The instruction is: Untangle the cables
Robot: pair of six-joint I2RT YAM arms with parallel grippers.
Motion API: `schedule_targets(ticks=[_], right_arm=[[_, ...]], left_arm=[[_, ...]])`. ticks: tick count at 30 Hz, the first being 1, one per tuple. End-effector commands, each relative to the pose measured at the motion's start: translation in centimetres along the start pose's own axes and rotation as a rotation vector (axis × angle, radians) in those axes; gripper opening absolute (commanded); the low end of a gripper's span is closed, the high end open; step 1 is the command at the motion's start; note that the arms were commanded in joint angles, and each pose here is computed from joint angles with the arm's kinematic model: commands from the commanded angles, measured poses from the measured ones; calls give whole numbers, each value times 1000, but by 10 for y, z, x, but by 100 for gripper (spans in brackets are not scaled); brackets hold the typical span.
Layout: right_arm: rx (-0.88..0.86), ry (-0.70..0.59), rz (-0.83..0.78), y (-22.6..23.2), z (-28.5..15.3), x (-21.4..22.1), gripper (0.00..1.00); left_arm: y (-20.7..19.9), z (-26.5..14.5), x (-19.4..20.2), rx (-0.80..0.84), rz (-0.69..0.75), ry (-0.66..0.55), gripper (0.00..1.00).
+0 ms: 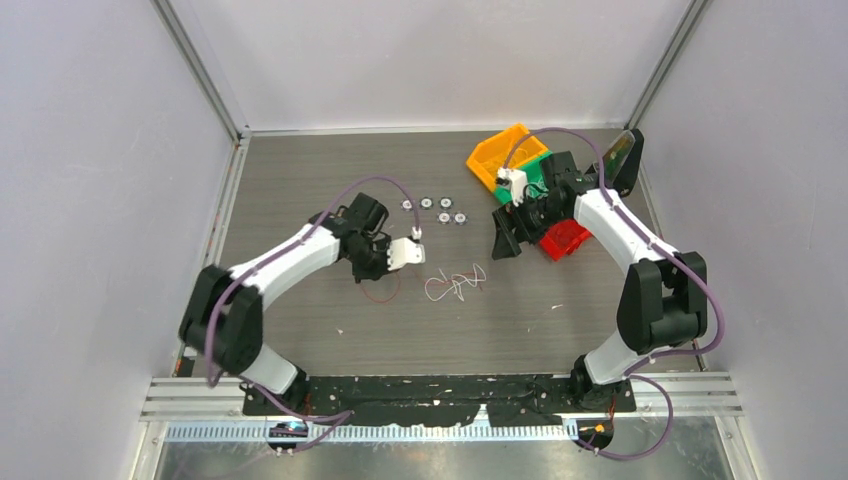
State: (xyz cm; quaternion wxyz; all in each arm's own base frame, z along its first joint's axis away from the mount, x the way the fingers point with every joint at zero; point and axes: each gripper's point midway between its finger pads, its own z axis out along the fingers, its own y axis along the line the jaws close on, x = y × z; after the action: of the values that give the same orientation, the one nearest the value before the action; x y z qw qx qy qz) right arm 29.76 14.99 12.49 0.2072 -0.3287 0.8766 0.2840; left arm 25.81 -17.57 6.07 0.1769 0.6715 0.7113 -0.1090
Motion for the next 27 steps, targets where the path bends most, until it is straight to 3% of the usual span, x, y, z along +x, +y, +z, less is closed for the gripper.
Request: schedule_targets(ticks=[1,6,9,13,16,22,24,25,26,27], right_arm=[[-35,-137,-83,14,-9,-33,90],[-98,-334,-211,44,-41,-82,95],[-149,-530,-352,80,-79,-122,97],[-246,-663,-466,134,-108,-148,98],[-328,-688,-522,176,-106,-155,98],[-372,-752,-587,214,-72,-170,97],[-350,-769,-591,216,-59,-176,86],[-347,-783,-587,216,-57,-180,72],[-341,-790,-574,213,-51,-184,66],[-348,-790,-544,213,-51,-186,47]], left_arm=[[-7,-93,-78,-68,-16,-317,0],[-15,-194,-140,-163,-17,-603,0],[-17,-236,-160,-204,-32,-725,0],[-15,-276,-182,-232,-47,-836,0],[-13,-302,-198,-216,-81,-926,0],[-13,-330,-214,-168,-107,-1024,0],[-13,-335,-214,-168,-112,-1037,0],[-13,-338,-214,-171,-119,-1044,0],[-12,-339,-213,-175,-129,-1048,0],[-10,-337,-209,-175,-150,-1046,0]])
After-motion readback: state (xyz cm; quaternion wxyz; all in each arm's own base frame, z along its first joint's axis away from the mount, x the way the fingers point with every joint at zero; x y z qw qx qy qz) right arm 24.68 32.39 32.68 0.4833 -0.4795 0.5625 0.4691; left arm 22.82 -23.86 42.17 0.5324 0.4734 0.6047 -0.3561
